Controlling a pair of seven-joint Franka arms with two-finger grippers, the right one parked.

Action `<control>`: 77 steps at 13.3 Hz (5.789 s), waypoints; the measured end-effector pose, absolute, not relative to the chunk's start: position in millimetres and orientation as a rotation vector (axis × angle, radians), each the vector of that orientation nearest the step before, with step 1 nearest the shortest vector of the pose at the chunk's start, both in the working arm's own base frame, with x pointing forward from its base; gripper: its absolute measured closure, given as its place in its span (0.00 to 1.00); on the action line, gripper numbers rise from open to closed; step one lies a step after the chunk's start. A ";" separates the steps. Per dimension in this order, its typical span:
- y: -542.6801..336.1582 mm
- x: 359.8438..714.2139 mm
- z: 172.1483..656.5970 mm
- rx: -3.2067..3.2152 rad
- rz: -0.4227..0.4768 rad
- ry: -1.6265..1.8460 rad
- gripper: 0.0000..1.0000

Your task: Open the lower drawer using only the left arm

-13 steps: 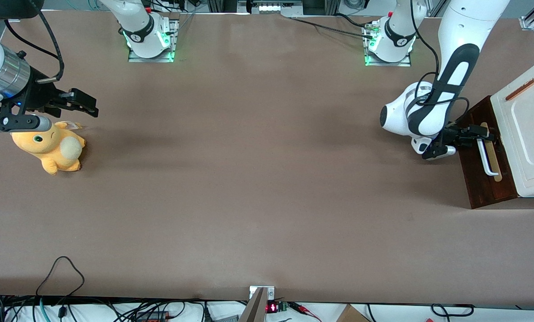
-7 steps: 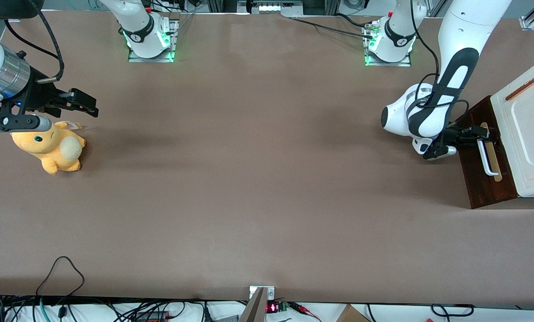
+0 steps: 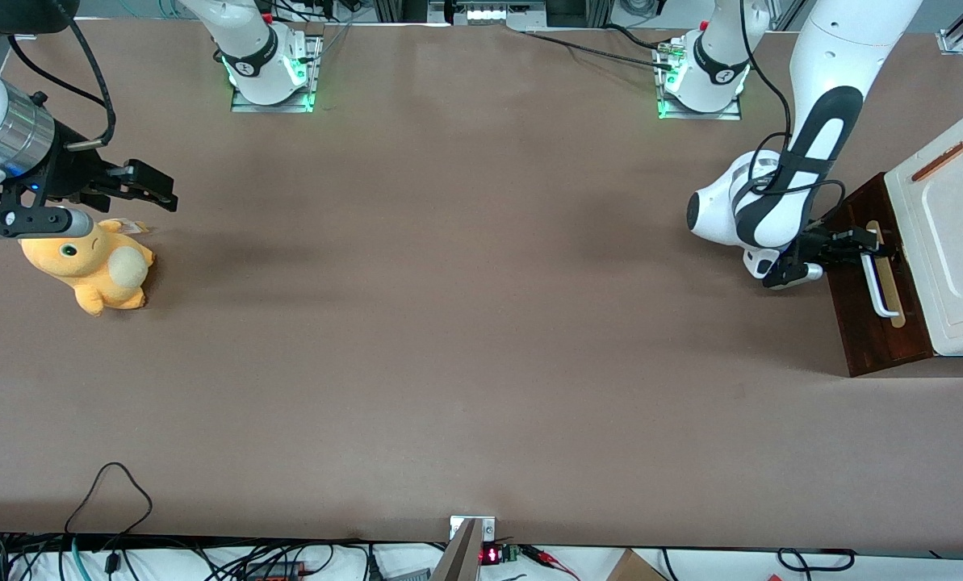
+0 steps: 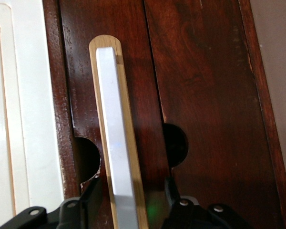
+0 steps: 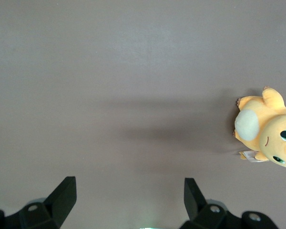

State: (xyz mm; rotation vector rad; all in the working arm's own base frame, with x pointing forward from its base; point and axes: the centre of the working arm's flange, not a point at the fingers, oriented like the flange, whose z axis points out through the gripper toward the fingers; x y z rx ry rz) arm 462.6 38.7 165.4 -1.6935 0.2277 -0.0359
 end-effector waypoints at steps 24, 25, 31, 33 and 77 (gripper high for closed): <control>-11.4 461.9 169.4 -1.713 -0.115 0.226 0.81; -23.2 460.9 169.9 -1.719 -0.124 0.236 0.81; -41.9 458.9 170.2 -1.730 -0.145 0.257 0.81; -44.5 458.6 170.2 -1.732 -0.148 0.260 0.81; -24.3 559.0 578.6 -3.082 0.137 0.001 0.00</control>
